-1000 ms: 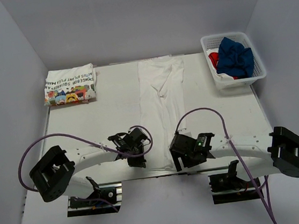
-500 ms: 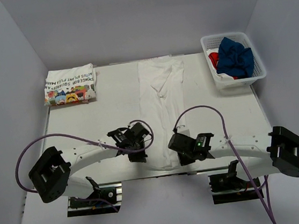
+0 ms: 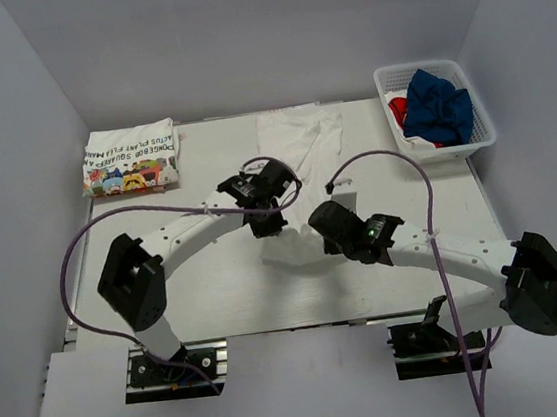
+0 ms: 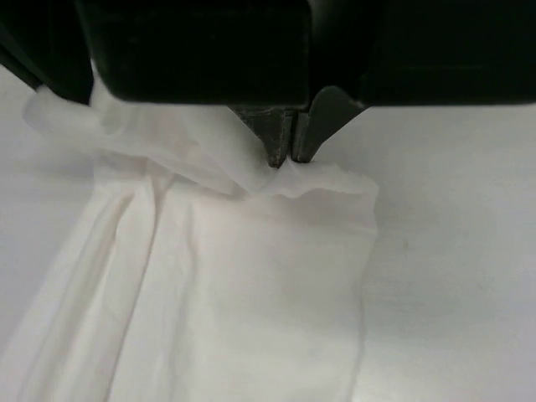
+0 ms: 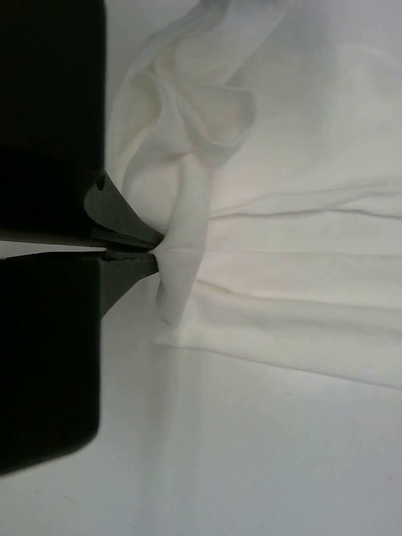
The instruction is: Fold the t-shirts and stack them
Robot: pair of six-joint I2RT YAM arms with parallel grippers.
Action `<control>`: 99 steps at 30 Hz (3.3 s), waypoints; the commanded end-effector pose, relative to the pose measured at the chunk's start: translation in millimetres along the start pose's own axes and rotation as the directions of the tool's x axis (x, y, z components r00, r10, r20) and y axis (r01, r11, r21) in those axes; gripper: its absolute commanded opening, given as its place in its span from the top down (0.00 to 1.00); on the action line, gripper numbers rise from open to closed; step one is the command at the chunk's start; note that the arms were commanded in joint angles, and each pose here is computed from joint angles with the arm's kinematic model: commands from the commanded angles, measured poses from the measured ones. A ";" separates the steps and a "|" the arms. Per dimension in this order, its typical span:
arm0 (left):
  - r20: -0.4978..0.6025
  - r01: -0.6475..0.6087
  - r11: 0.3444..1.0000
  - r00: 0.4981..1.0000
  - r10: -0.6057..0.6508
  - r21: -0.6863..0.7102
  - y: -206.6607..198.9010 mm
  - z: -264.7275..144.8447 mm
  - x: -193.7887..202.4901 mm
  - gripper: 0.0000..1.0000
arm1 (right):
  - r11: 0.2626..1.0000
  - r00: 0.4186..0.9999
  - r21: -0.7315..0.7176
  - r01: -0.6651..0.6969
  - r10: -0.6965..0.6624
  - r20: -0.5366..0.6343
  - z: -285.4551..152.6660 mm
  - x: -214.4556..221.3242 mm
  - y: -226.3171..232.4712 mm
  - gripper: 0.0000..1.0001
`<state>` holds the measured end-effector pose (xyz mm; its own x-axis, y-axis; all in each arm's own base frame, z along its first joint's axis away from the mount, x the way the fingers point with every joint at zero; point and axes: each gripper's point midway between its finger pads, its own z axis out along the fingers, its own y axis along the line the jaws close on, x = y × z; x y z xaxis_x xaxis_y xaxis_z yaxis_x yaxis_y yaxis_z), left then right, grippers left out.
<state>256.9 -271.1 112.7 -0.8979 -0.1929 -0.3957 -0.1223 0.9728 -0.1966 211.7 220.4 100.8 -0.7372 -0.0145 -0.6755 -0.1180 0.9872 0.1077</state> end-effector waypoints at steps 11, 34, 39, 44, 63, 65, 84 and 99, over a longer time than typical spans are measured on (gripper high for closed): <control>0.172 0.020 1.000 0.985 -0.020 0.004 -22.3 26.1 -129.1 0.95 | 0.997 0.973 0.015 -0.077 0.072 0.220 59.5 -129.0 -3.4 1.00; 0.207 0.023 0.997 0.978 -0.039 0.078 -38.2 109.0 -208.5 0.53 | 0.988 0.970 -0.033 -0.148 0.152 0.190 171.0 -173.3 -27.9 0.50; 0.238 0.062 0.997 0.969 -0.073 0.053 -27.9 88.4 -227.6 0.00 | 0.990 0.974 -0.058 -0.132 0.141 0.176 159.2 -190.0 -25.8 0.10; 0.231 0.053 0.993 0.970 -0.077 0.107 -14.1 58.2 -208.4 0.00 | 0.980 0.967 -0.118 -0.162 0.182 0.176 132.8 -166.2 -28.8 0.10; 0.008 0.066 0.998 0.998 -0.066 -0.001 63.8 53.2 -80.0 0.00 | 0.928 0.993 -0.356 -0.114 0.119 -0.009 164.8 -107.4 31.6 0.10; 0.011 0.066 0.998 0.998 -0.066 0.001 64.2 48.9 -80.2 0.00 | 0.952 0.987 -0.286 -0.107 0.136 0.082 177.6 -151.5 28.9 0.10; -0.037 0.004 0.998 0.999 -0.002 0.071 50.9 63.2 -68.6 0.00 | 0.984 0.983 -0.083 -0.156 0.163 0.089 124.8 -149.7 -41.9 0.10; -0.110 -0.030 0.991 0.993 0.044 0.129 53.1 109.0 -40.8 0.40 | 0.938 0.952 -0.162 -0.305 0.295 -0.081 74.7 -53.8 -51.6 0.10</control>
<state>328.0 -218.9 24.3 -0.9440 -0.1497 -0.2941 -0.0693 0.9612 -0.2669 302.7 177.5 66.4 -0.8067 0.2197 -0.5486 -0.0040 0.9263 0.3768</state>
